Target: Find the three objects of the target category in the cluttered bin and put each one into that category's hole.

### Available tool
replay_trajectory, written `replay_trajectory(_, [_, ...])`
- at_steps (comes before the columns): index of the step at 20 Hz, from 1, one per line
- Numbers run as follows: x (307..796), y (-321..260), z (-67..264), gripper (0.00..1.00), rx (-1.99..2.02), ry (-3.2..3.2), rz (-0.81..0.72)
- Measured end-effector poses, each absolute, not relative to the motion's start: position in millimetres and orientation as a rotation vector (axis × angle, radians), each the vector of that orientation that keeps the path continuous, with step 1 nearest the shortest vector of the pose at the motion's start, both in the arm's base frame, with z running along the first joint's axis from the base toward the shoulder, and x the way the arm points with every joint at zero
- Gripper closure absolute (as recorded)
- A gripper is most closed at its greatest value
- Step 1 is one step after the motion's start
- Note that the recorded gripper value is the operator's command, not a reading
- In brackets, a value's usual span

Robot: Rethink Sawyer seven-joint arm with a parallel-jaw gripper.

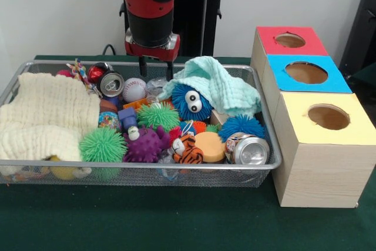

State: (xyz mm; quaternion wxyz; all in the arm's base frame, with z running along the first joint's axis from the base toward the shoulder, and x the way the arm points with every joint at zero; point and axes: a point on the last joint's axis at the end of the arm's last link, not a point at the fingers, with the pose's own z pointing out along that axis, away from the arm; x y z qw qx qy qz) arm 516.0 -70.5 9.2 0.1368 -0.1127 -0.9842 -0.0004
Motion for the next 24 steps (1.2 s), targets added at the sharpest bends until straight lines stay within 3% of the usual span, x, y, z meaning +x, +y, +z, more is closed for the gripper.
replay_trajectory(24, [517.3,-71.0,5.0,0.00,-0.328,-2.854,-0.003])
